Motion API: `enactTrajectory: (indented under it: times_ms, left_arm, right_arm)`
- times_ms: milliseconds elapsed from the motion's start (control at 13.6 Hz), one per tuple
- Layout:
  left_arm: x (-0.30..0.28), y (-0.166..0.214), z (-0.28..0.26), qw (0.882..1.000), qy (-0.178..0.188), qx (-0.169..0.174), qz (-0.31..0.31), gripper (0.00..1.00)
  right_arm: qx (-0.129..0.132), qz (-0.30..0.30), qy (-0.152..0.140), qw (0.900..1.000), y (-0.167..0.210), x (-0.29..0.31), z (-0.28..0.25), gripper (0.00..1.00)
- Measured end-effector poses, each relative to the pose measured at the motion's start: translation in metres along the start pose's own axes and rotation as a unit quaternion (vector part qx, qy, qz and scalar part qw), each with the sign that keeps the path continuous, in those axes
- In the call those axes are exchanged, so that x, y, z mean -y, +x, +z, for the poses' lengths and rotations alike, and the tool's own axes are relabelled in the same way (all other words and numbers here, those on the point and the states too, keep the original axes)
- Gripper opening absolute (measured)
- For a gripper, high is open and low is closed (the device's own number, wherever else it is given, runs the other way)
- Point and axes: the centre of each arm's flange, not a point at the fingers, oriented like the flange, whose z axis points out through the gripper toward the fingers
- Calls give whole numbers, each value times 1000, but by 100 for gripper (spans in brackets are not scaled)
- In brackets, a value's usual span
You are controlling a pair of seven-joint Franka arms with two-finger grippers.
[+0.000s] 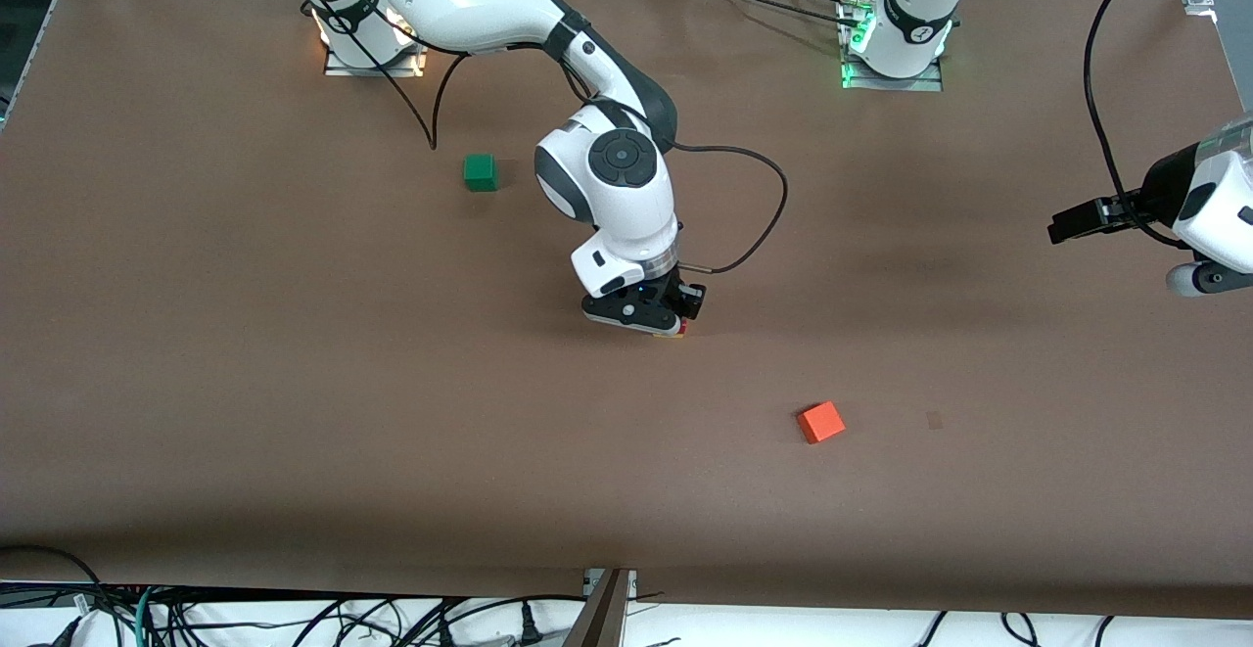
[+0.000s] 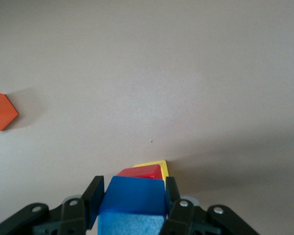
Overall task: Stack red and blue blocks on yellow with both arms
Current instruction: 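Lower the blue cube onto the red cube with the right gripper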
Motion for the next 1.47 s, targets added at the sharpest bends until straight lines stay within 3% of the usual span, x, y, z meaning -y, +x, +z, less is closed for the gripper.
enactTrajectory:
  times_ms: [588, 734, 955, 1249, 1469]
  left_arm:
    - [8, 2, 0, 1000, -1, 0, -6, 100]
    - [8, 2, 0, 1000, -1, 0, -7, 100]
    - [8, 2, 0, 1000, -1, 0, -7, 100]
    - [8, 3, 1, 1000, -1, 1, -7, 100]
    - [8, 3, 3, 1000, -1, 3, -7, 100]
  right_arm:
    - [5, 0, -7, 1000, -1, 0, 0, 59]
    - [4, 0, -5, 1000, -1, 0, -1, 71]
    - [3, 1, -5, 1000, 1, 0, -2, 99]
    - [4, 2, -8, 1000, 4, 0, -9, 100]
    - [14, 22, -14, 1000, 27, -7, -55, 100]
